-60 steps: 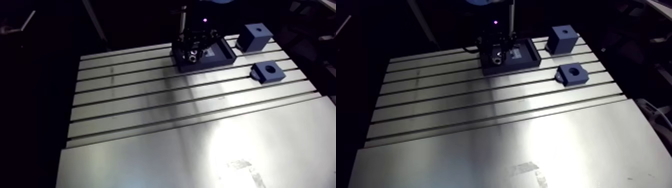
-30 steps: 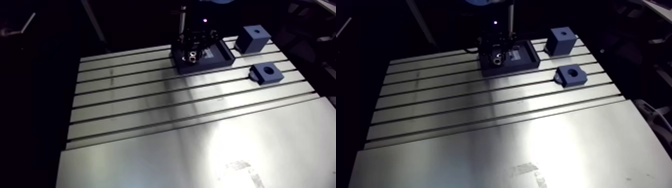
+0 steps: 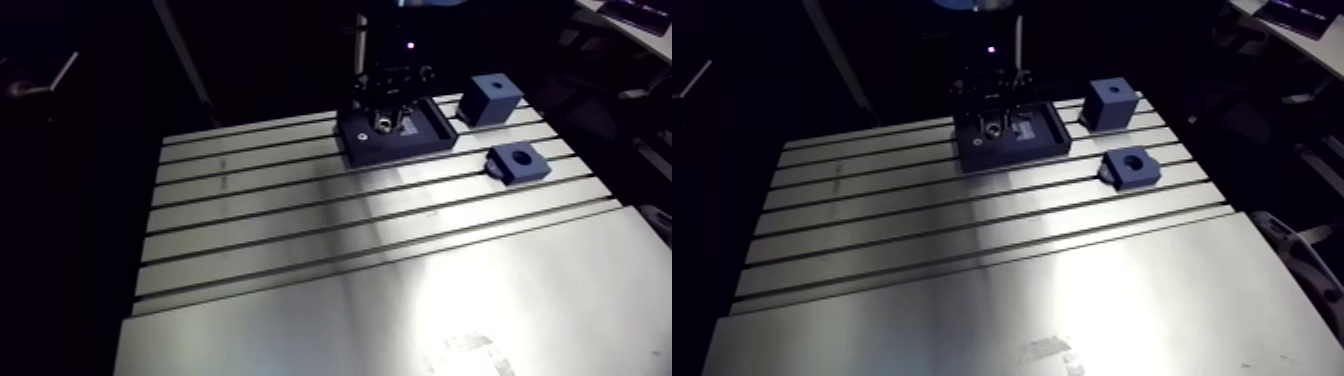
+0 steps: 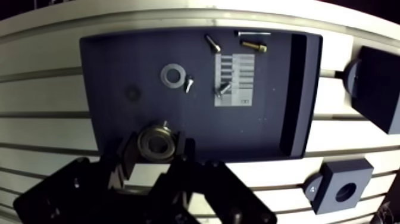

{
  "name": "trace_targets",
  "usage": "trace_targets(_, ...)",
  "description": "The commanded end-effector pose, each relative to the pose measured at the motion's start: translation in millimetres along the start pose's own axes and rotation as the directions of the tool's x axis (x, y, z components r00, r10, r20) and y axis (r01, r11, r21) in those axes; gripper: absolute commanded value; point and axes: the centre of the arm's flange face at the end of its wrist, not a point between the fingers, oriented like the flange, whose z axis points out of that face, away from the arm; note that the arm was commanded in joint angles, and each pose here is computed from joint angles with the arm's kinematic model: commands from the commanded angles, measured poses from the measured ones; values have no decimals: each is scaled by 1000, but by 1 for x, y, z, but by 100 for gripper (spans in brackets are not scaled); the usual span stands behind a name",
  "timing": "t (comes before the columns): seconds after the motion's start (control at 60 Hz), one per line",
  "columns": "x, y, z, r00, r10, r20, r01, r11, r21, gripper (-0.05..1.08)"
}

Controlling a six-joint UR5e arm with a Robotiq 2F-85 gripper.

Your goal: Pick up the bearing and press it into the housing until flush.

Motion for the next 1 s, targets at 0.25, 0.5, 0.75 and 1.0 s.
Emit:
trace_targets(0.25, -32, 35, -38, 999, -25, -24, 25, 1000, -6, 60)
trace_targets(0.5, -62, 81, -45, 1000, -15, -24, 15, 1000, -3, 60)
trace_targets(0.75, -86, 121, -46, 1000, -2, -21, 2, 1000, -1, 61)
trace_targets(1.0, -98, 146, -39, 1000, 14, -11, -14, 1000, 6, 61)
